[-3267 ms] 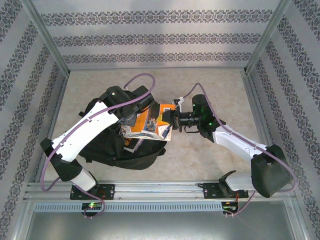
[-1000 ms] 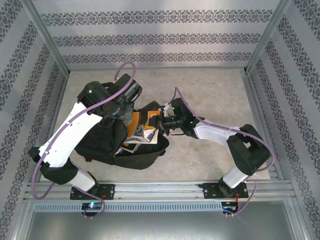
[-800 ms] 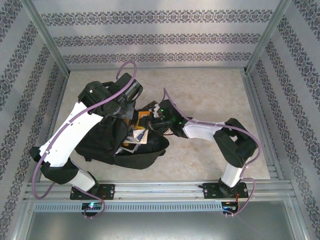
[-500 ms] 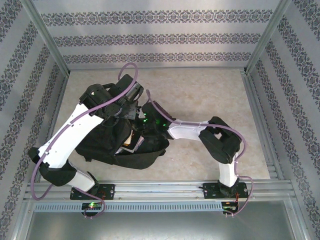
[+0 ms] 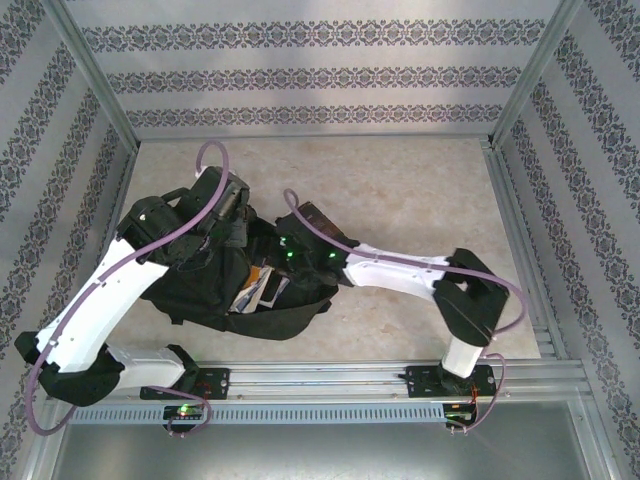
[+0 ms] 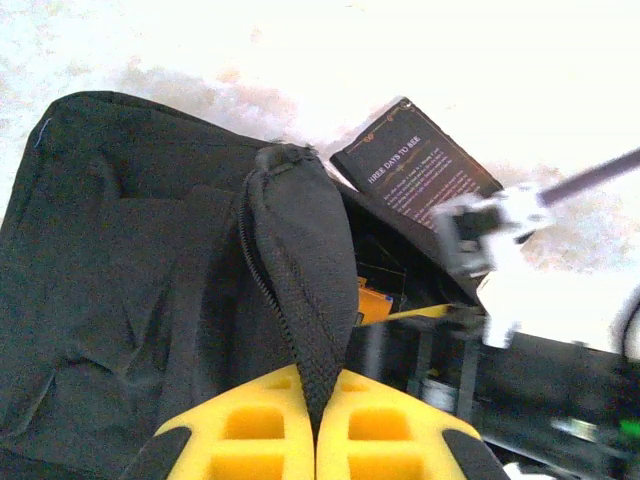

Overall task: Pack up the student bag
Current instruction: Place the book in the student bag, then close the student bag at the middle-left of the table, then move the book to the center of the table.

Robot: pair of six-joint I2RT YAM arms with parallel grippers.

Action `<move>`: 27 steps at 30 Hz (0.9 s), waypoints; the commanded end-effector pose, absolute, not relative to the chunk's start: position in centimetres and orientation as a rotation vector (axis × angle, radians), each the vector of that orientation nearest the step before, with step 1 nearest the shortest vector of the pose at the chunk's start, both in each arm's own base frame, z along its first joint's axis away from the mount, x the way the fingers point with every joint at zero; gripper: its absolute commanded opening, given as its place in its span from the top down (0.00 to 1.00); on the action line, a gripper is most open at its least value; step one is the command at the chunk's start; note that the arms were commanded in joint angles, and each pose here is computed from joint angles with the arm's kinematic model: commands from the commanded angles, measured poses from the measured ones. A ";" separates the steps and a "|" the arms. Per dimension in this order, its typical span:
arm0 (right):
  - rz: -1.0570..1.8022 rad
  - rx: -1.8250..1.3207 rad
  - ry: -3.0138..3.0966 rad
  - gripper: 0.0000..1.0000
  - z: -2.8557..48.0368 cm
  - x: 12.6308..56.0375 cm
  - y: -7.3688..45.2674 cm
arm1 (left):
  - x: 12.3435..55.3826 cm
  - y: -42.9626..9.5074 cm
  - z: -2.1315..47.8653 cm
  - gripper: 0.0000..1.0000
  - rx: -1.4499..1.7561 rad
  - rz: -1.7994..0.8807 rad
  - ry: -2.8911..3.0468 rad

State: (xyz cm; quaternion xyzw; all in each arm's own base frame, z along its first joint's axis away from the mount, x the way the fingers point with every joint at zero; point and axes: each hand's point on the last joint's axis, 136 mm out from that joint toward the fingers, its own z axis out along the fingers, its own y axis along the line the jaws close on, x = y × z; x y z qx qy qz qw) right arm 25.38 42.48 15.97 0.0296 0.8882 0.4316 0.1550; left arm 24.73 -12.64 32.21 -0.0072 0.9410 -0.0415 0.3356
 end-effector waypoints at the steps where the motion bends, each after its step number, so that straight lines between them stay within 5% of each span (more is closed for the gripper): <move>1: 1.175 -0.017 2.540 0.16 17.1 24.7 39.5 | 25.7 -12.3 33.2 1.00 -0.107 -0.161 2.360; 9: 1.052 0.139 2.555 0.33 18.2 25.7 29.4 | 24.9 -12.8 27.3 1.00 -0.100 -0.164 2.471; 14: 0.887 0.269 2.581 0.62 16.1 27.3 23.4 | 24.5 -13.6 22.1 1.00 -0.136 -0.172 2.567; 22: 0.700 0.173 2.695 0.99 13.2 29.5 21.8 | 24.6 -15.7 17.8 1.00 -0.097 -0.267 2.619; 27: 0.697 0.100 2.724 1.00 11.3 31.4 23.4 | 24.3 -15.7 16.3 1.00 -0.098 -0.280 2.625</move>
